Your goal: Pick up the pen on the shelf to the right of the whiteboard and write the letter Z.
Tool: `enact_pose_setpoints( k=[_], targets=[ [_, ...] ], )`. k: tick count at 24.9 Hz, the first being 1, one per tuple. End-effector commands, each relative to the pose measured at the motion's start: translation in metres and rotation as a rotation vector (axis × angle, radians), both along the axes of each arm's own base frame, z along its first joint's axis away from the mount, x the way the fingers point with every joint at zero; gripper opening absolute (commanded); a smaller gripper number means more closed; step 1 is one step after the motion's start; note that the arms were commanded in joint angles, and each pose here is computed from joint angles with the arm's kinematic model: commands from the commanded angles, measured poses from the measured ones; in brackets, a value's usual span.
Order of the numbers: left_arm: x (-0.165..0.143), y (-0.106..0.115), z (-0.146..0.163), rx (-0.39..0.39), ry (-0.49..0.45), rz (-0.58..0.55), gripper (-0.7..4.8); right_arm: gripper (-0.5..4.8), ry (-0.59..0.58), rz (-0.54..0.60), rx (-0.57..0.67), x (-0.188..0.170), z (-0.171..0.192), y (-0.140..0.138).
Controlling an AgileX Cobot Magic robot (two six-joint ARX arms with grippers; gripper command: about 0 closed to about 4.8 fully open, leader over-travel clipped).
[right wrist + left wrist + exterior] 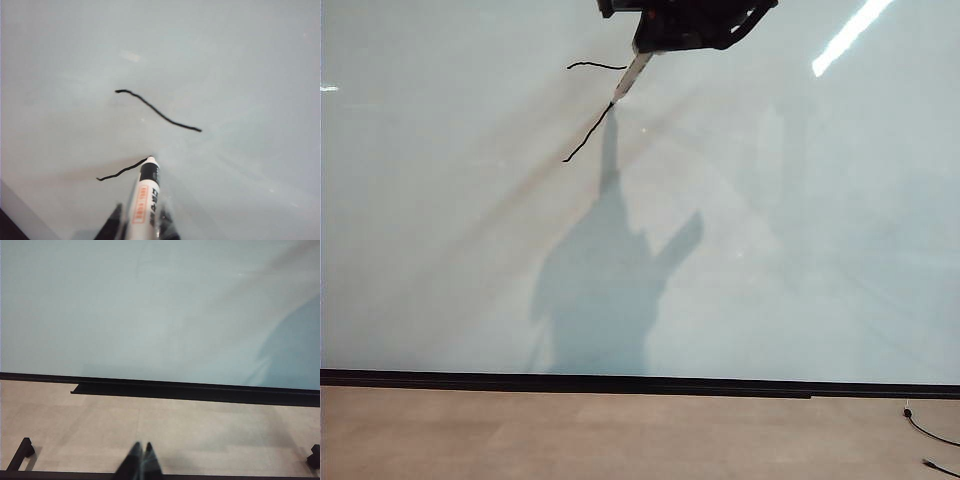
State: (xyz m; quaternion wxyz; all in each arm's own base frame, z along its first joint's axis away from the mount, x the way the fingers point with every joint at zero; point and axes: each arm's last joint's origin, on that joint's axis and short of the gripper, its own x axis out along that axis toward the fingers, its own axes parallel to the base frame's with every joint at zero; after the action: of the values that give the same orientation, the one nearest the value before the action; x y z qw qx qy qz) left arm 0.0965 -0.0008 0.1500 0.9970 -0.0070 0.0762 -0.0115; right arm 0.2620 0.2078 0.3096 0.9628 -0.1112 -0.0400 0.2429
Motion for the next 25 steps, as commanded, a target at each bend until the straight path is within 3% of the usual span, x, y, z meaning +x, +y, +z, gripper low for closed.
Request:
enact_pose_setpoints(
  k=[1,17,25],
  targets=[
    [0.000,0.000,0.001,0.004,-0.007,-0.001,-0.04,-0.09,-0.068,-0.089,0.036,0.001,0.014,-0.009],
    [0.000,0.000,0.001,0.004,-0.007,-0.002,-0.04,-0.09,-0.141,-0.132,0.050,-0.008,0.038,-0.028],
    [0.000,0.000,0.001,0.004,-0.007,-0.001,-0.05,-0.09,-0.093,-0.092,0.037,-0.012,0.033,-0.023]
  ],
)
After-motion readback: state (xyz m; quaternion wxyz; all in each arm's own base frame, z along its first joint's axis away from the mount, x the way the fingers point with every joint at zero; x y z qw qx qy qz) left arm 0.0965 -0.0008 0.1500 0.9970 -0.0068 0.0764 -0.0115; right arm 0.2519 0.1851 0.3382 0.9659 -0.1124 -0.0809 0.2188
